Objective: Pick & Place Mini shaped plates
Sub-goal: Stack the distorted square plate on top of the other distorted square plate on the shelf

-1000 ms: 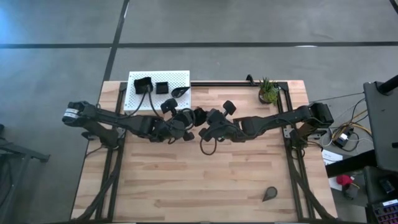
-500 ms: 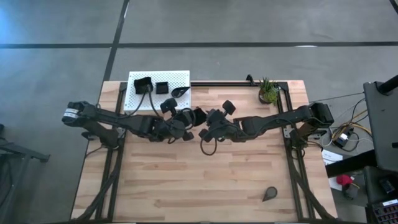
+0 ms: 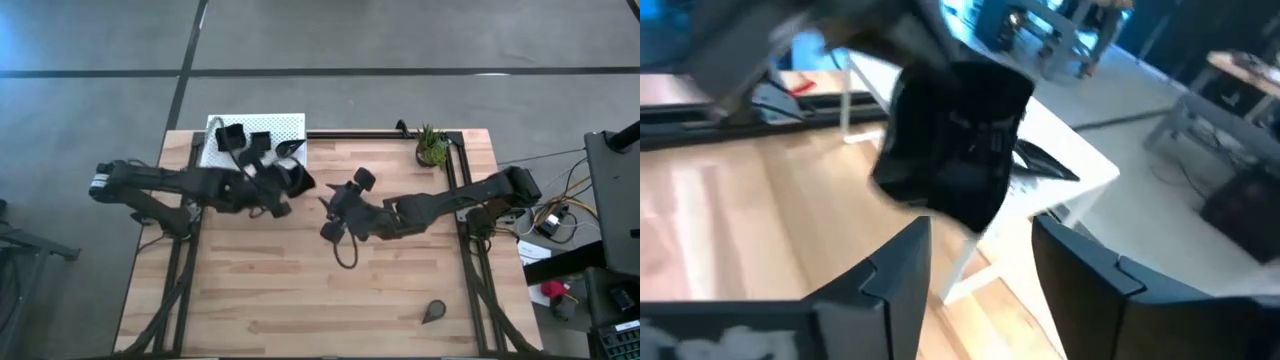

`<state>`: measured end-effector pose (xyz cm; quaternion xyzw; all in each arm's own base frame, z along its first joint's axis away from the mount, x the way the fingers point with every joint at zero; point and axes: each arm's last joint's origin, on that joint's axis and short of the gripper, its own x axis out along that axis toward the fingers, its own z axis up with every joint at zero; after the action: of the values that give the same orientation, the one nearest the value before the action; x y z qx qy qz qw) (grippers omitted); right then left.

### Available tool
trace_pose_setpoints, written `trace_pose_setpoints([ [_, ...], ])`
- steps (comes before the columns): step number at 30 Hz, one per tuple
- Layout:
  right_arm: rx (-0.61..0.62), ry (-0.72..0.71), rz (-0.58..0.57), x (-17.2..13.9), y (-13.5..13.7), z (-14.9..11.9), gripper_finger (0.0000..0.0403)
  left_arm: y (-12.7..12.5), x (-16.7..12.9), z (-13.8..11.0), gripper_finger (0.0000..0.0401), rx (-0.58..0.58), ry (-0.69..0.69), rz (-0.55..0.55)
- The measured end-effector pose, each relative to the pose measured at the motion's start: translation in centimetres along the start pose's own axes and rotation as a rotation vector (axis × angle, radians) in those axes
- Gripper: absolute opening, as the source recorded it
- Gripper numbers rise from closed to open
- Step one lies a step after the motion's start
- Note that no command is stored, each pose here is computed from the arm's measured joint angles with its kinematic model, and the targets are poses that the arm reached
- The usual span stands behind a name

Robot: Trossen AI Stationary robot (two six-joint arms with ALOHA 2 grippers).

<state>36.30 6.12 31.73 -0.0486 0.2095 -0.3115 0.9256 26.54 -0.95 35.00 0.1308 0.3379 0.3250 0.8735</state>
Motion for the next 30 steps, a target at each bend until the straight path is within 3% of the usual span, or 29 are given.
trace_pose_setpoints([
  [4, -0.025, -0.027, 0.036, -1.3, 0.8, 0.9, 0.0183, 3.4, -1.7, -0.4, 0.0, -0.074, 0.088, 0.009],
  [7, -0.033, -0.041, 0.056, -1.9, 1.2, 1.2, 0.0187, 5.6, -2.8, -1.2, 0.0, -0.227, 0.124, 0.06],
  [17, -0.034, -0.043, 0.06, -2.1, 1.3, 1.3, 0.0184, 11.2, -5.3, -4.5, 0.0, -0.718, 0.139, 0.364],
  [22, -0.029, -0.047, 0.065, -2.3, 1.3, 1.3, 0.0183, 12.1, -5.3, -5.5, 0.0, -0.81, 0.152, 0.493],
  [30, -0.026, -0.056, 0.079, -2.9, 1.4, 1.5, 0.0175, 12.3, -3.0, -7.6, 0.0, -0.833, 0.218, 0.641],
])
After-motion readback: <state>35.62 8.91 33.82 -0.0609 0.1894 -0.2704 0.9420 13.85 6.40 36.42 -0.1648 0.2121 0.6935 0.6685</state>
